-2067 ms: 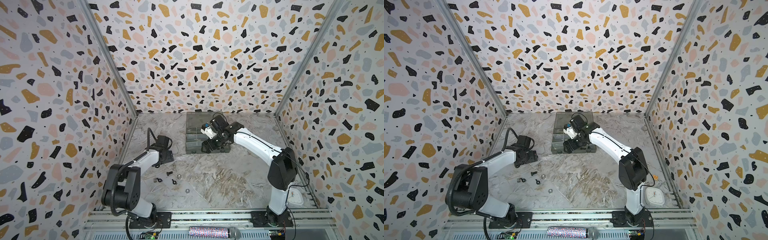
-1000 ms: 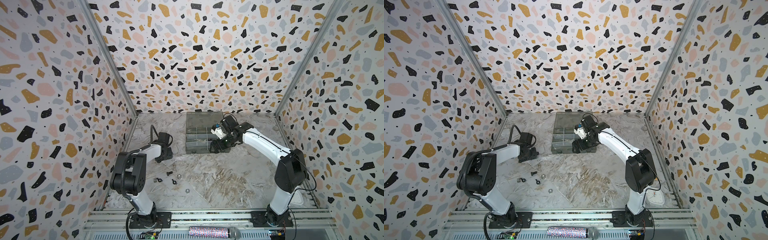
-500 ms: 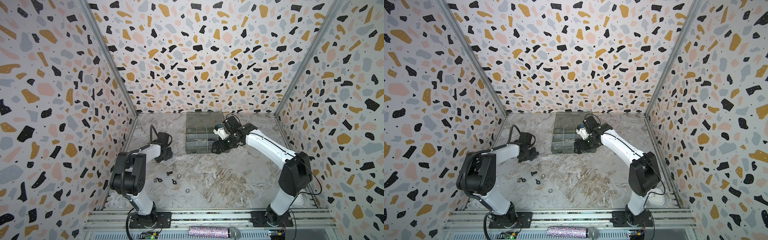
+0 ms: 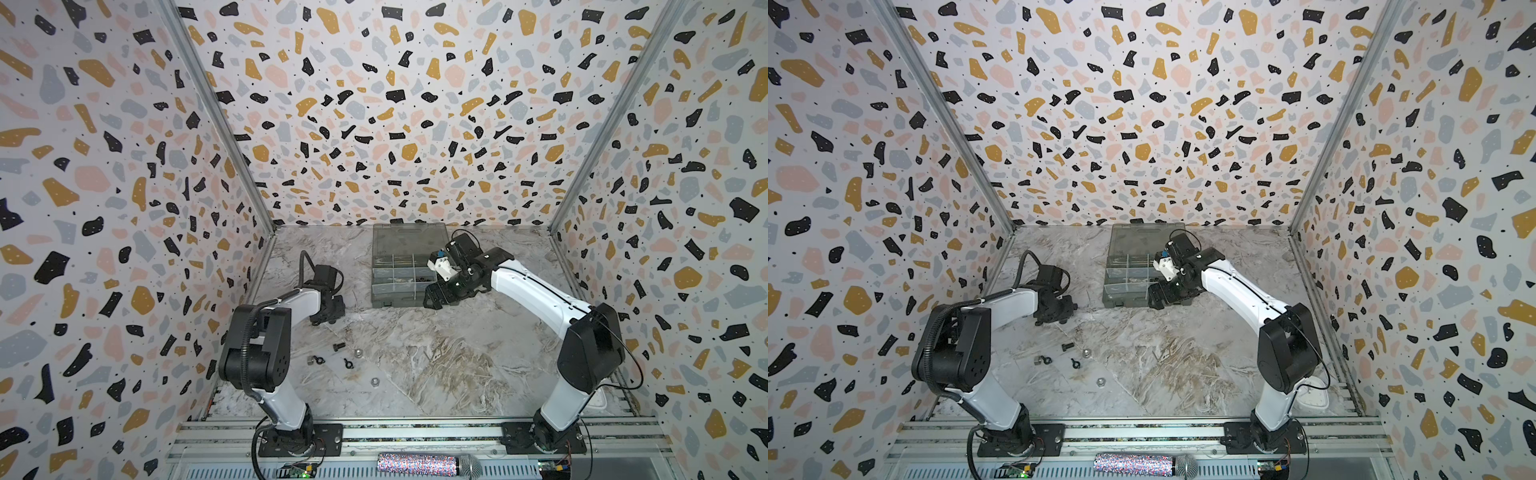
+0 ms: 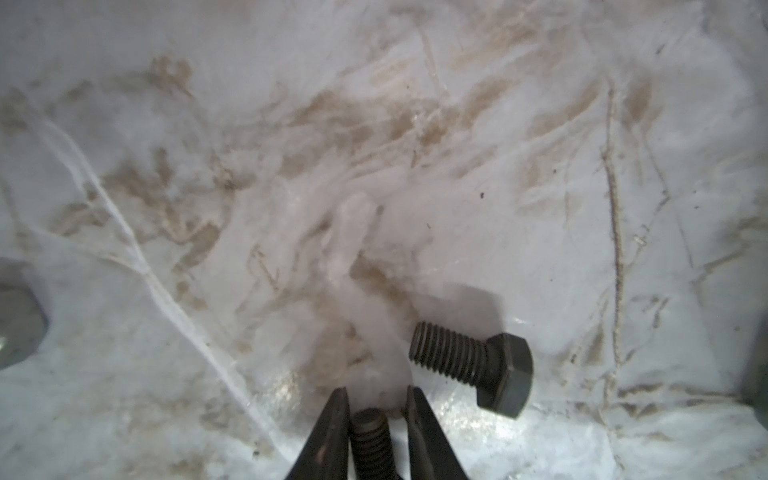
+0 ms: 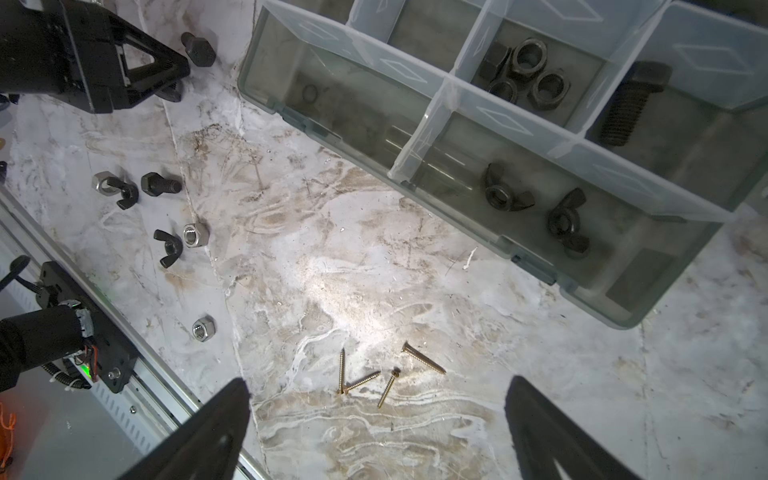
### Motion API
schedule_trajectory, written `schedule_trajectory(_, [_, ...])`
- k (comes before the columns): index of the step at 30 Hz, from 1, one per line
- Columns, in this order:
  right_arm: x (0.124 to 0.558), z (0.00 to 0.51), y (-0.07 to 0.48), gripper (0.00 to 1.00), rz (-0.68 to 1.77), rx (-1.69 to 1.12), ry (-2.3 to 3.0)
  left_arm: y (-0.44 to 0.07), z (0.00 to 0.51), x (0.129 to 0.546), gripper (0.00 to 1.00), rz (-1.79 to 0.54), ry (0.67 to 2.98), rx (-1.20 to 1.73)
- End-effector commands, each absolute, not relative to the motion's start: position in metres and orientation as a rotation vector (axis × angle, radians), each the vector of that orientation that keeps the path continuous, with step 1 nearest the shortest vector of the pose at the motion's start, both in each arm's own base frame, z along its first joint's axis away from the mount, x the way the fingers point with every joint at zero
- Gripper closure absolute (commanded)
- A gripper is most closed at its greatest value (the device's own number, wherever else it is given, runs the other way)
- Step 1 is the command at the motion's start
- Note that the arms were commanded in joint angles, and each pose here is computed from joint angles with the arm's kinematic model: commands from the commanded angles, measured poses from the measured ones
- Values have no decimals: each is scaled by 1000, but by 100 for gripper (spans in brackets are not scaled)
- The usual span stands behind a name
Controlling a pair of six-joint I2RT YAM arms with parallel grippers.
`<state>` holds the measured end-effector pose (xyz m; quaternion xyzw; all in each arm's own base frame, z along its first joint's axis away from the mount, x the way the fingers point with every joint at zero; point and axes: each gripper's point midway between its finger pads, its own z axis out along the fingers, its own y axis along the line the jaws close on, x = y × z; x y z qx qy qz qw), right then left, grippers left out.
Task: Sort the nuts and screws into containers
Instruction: 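Close the left gripper on the black bolt and lift it, then carry the black bolt over the box with the left gripper while the right arm withdraws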
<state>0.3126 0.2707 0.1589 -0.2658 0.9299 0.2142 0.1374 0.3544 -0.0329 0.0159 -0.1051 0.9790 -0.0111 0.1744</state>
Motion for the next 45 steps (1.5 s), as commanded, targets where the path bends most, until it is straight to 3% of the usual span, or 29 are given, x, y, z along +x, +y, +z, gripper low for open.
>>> schedule_trajectory(1, [303, 171, 265, 3, 617, -765, 2682, -39, 2, 319, 73, -59, 2932, -302])
schedule_trajectory(15, [297, 162, 265, 2, 639, -787, 2692, -32, -1, 315, 74, 38, 3000, -332])
schedule_trajectory(20, [296, 158, 262, 2, 640, -784, 2700, -31, -8, 315, 81, 56, 3027, -319])
schedule_trajectory(31, [299, 155, 248, 2, 634, -754, 2716, -35, -22, 311, 85, 45, 3081, -304])
schedule_trajectory(45, [302, 161, 242, 2, 623, -724, 2698, -67, 40, 350, 88, 41, 2999, -156])
